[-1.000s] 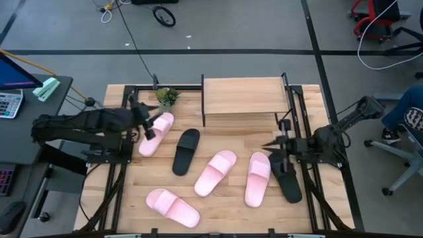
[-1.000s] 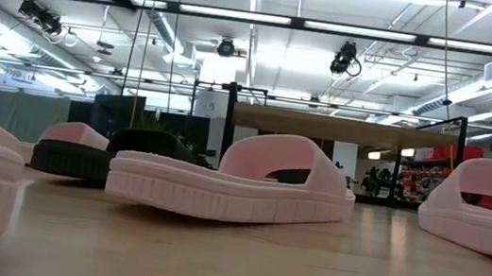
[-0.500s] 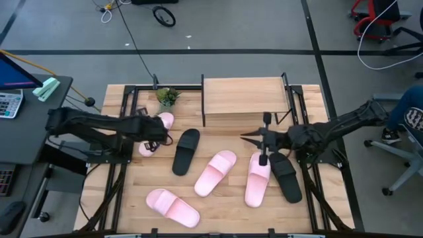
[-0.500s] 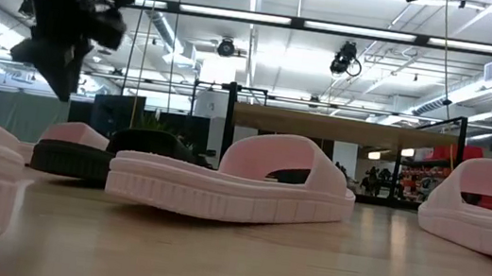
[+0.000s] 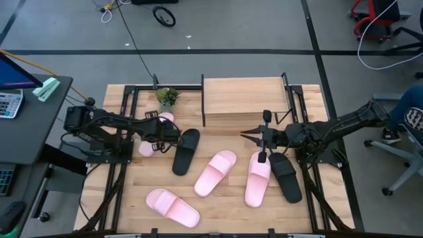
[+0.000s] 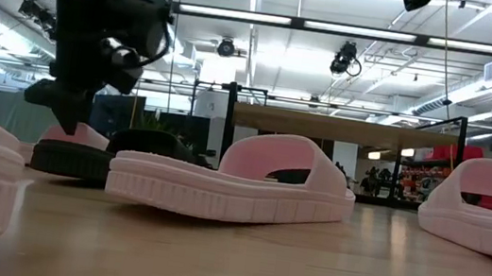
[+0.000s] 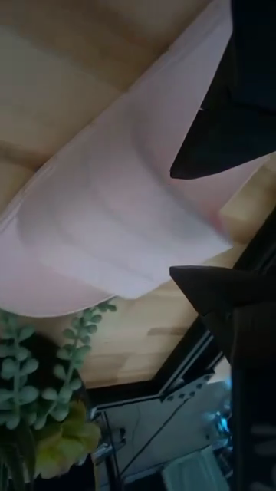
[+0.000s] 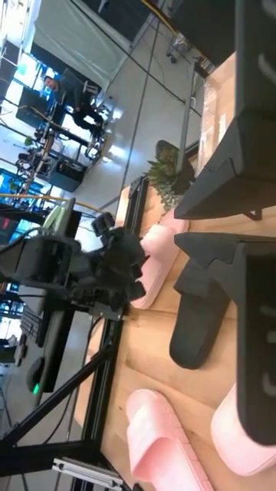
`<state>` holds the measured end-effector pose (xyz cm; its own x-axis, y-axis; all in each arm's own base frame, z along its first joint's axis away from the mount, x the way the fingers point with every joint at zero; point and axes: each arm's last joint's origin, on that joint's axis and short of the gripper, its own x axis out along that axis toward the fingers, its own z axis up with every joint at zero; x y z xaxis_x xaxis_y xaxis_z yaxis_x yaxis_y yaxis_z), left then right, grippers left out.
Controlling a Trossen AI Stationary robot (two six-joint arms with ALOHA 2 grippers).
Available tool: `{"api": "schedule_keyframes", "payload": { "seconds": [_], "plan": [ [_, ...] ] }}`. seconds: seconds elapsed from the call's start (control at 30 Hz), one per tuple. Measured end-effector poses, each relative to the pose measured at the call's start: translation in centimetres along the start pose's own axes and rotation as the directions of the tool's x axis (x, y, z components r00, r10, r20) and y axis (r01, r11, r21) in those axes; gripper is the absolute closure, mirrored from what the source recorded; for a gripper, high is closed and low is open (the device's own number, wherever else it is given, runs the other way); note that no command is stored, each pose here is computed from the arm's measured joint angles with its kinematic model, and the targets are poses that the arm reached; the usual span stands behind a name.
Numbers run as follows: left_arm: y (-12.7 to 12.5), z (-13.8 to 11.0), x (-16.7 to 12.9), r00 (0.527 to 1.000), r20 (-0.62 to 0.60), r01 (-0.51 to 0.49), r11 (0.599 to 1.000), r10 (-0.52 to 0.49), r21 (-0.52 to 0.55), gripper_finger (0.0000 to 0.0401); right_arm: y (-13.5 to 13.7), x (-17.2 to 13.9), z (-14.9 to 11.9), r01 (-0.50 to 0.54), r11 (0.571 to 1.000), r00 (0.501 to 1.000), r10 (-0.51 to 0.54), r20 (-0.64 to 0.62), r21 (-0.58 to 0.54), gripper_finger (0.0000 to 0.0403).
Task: Pick and place slides into the shelf
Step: Put the top left pink slide on the shelf
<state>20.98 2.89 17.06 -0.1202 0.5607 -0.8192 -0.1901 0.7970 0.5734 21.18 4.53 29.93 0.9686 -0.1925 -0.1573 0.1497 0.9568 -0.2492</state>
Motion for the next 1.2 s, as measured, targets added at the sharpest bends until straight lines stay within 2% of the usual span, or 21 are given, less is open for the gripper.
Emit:
{"api": "schedule_keyframes", "payload": {
  "seconds": [0.33, 0.47, 0.6, 0.73, 0.87, 1.0, 1.1, 1.2],
  "plan": [
    [3.1, 0.8, 2.2, 1.0, -0.026, -0.016, 0.994, 0.013, -0.104, 0.0237, 0.0, 0.0, -0.1, -0.002, 1.0, 1.0, 0.002, -0.012, -0.006, 0.0357],
    [3.9, 0.7, 2.7, 0.999, -0.052, -0.017, 0.989, 0.009, -0.145, 0.0292, 0.0, 0.0, -0.1, -0.002, 1.0, 1.0, 0.002, -0.013, -0.007, 0.0357],
    [4.2, 0.7, 3.0, 0.998, -0.062, 0.007, 0.984, -0.018, -0.18, 0.0377, 0.0, 0.0, -0.2, -0.003, 1.0, 1.0, 0.003, -0.015, -0.008, 0.0357],
    [3.5, 0.4, 2.5, 0.993, -0.077, 0.067, 0.973, -0.086, -0.221, 0.0385, 0.0, 0.0, -0.2, -0.004, 1.0, 1.0, 0.003, -0.02, -0.011, 0.0357],
    [2.3, 0.1, 0.8, 0.99, -0.101, 0.078, 0.973, -0.102, -0.219, 0.0391, 0.0, 0.0, -0.2, -0.004, 1.0, 1.0, 0.003, -0.02, -0.011, 0.0357],
    [1.0, 0.3, -2.8, 0.987, -0.091, 0.106, 0.962, -0.133, -0.252, 0.039, 0.0, 0.0, -0.2, -0.004, 1.0, 1.0, 0.003, -0.02, -0.01, 0.0357],
    [0.1, 1.1, -6.5, 0.988, 0.017, 0.151, 0.962, -0.151, -0.226, 0.0391, 0.0, 0.0, -0.2, -0.004, 1.0, 1.0, 0.004, -0.019, -0.01, 0.0357],
    [0.2, 2.2, -10.4, 0.973, 0.178, 0.184, 0.959, -0.146, -0.217, 0.0391, 0.0, 0.0, -0.2, -0.004, 1.0, 1.0, 0.003, -0.02, -0.01, 0.0357]
  ]
}}
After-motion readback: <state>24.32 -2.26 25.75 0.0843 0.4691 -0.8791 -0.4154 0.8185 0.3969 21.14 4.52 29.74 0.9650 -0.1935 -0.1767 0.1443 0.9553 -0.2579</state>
